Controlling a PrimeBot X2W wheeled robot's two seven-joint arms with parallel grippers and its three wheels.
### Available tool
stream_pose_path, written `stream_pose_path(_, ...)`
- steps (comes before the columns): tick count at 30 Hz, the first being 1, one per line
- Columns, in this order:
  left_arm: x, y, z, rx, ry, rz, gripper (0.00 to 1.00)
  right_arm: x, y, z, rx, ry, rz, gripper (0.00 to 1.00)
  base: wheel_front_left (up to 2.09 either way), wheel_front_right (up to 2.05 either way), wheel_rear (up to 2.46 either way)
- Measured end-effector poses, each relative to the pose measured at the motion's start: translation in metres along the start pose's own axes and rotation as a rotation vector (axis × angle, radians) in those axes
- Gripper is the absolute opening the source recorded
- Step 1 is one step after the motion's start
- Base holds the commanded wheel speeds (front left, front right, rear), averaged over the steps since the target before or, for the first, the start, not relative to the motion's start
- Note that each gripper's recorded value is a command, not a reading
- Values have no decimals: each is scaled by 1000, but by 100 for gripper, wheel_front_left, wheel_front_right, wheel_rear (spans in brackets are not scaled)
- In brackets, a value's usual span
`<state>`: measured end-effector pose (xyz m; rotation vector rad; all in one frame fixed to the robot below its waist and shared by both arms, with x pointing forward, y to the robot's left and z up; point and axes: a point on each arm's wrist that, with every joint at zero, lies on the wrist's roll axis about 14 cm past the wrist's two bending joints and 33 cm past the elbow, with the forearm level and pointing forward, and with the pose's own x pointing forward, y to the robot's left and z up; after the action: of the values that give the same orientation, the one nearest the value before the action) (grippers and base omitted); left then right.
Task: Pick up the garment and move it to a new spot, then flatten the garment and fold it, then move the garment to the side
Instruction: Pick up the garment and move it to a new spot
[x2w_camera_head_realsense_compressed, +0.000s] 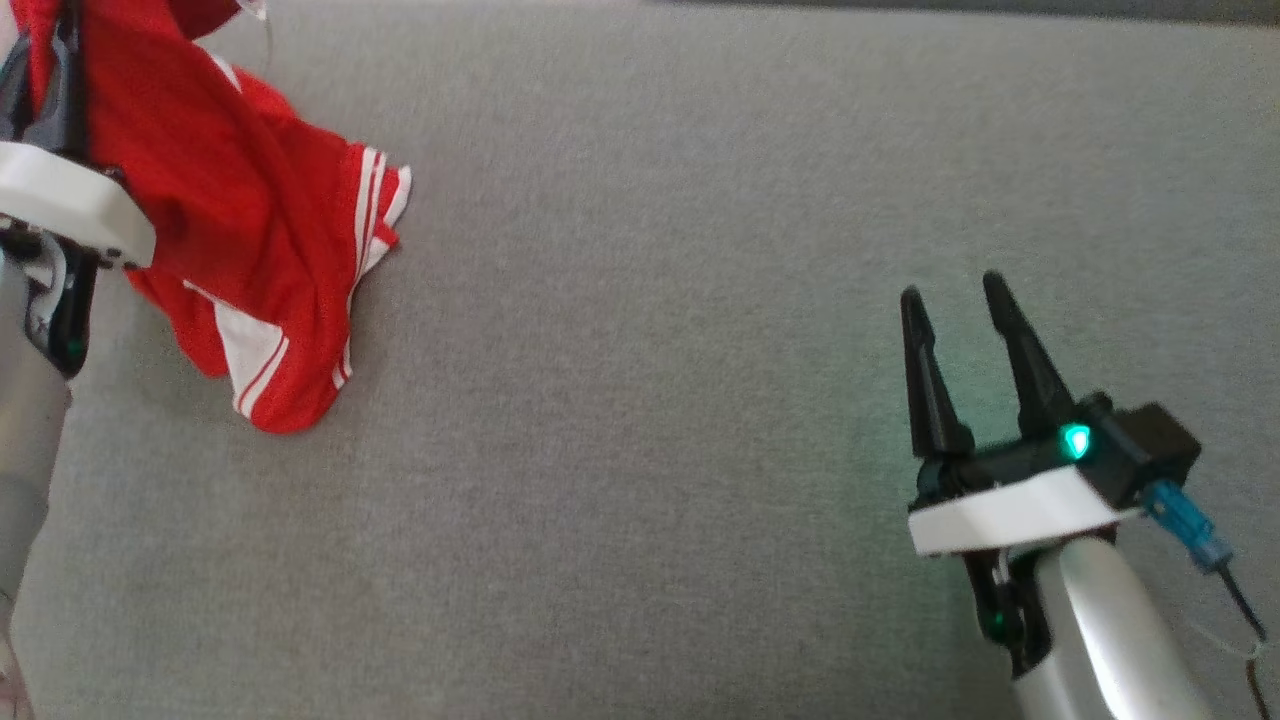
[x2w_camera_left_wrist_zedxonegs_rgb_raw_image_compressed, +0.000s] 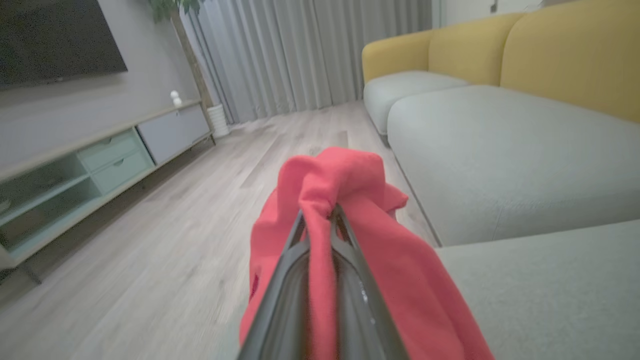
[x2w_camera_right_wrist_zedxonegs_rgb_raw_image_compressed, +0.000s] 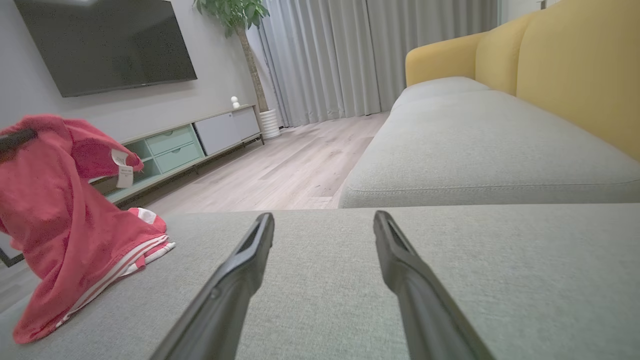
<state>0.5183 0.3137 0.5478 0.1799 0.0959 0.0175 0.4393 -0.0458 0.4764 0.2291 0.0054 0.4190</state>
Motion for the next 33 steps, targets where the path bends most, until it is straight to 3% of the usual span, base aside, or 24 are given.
stream_pose_path(6, -7, -32, 79, -4, -216, -89, 0, -29, -2, 17, 6, -27, -40, 100, 0, 0, 0)
stream_pose_path(12, -18, -102, 131, -29, -354, -252, 0, -47, -4, 32, -12, -60, -63, 100, 0, 0, 0)
stream_pose_path(18, -31, -185, 125, -50, -331, -430, 0, -64, -21, 45, -7, -97, -129, 100, 0, 0, 0)
stream_pose_path(33, -21, -329, 100, -67, -260, -700, 0, -93, -67, 61, 7, -142, -290, 100, 0, 0, 0)
